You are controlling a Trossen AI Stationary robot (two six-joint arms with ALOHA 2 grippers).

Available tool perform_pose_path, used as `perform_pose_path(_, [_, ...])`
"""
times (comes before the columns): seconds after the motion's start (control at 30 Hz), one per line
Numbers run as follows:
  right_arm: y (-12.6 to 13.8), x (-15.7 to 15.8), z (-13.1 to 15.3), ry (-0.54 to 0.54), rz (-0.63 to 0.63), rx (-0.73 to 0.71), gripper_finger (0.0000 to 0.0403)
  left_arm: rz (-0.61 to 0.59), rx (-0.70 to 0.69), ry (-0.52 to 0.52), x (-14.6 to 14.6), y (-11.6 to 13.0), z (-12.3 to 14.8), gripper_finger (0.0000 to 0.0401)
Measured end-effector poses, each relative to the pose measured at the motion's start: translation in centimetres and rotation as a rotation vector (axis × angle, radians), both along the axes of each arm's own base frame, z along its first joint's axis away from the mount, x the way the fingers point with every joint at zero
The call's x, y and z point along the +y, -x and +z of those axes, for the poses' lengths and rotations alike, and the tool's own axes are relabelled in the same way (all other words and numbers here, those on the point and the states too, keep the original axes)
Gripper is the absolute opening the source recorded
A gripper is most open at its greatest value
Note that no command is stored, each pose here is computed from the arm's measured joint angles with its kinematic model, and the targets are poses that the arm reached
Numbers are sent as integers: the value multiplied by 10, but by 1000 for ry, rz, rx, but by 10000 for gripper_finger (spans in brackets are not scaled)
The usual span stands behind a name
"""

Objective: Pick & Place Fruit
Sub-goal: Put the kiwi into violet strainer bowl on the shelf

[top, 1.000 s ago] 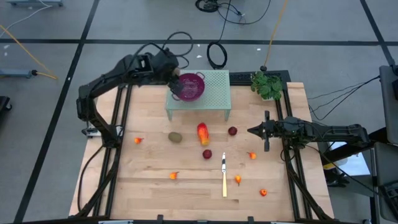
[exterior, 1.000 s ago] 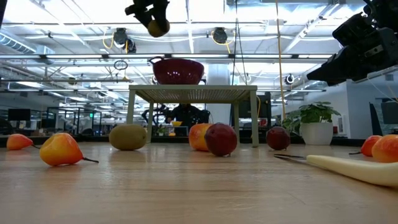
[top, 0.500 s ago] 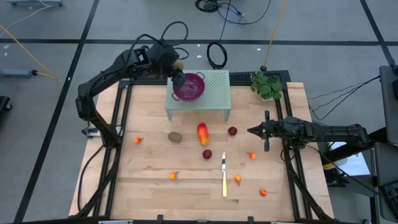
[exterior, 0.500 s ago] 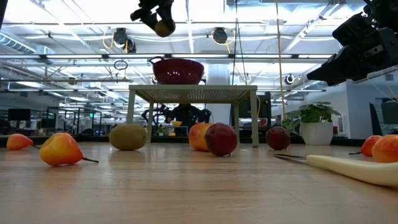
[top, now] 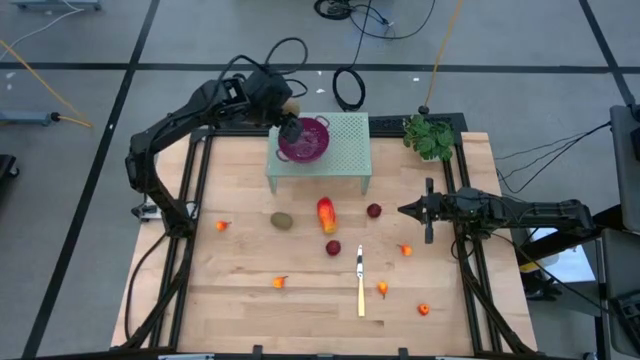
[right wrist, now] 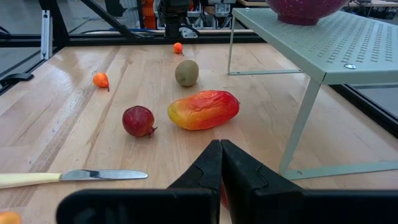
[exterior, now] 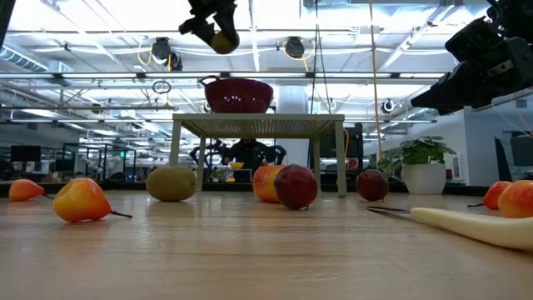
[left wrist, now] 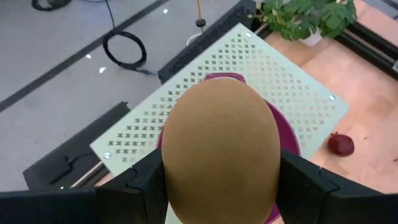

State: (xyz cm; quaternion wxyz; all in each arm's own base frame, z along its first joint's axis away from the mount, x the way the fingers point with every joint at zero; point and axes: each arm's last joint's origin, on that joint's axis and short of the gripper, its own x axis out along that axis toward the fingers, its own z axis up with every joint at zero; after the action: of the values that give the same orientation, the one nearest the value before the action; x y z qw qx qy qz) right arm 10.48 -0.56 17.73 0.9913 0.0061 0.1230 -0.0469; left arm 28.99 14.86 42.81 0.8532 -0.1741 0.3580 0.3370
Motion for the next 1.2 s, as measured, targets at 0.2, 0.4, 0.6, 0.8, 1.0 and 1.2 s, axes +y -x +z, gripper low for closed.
perform_pose_path(0.2, [0, 0, 0, 0, 0, 0, 4, -19, 41, 45, 7, -16, -18, 223])
perform_pose_path(0.4, [0, 0, 0, 0, 0, 0, 4, -34, 70, 79, 13, -28, -32, 223])
perform_pose_path(0.6, [0, 0, 0, 0, 0, 0, 4, -37, 80, 85, 14, -31, -36, 223])
perform_pose_path(0.8, [0, 0, 0, 0, 0, 0, 4, -32, 76, 88, 14, -31, -35, 223])
perform_pose_path(1.0, [0, 0, 0, 0, 0, 0, 4, -32, 76, 87, 14, -31, -35, 223])
perform_pose_path(1.2, [0, 0, 0, 0, 0, 0, 4, -31, 76, 89, 14, -31, -35, 223])
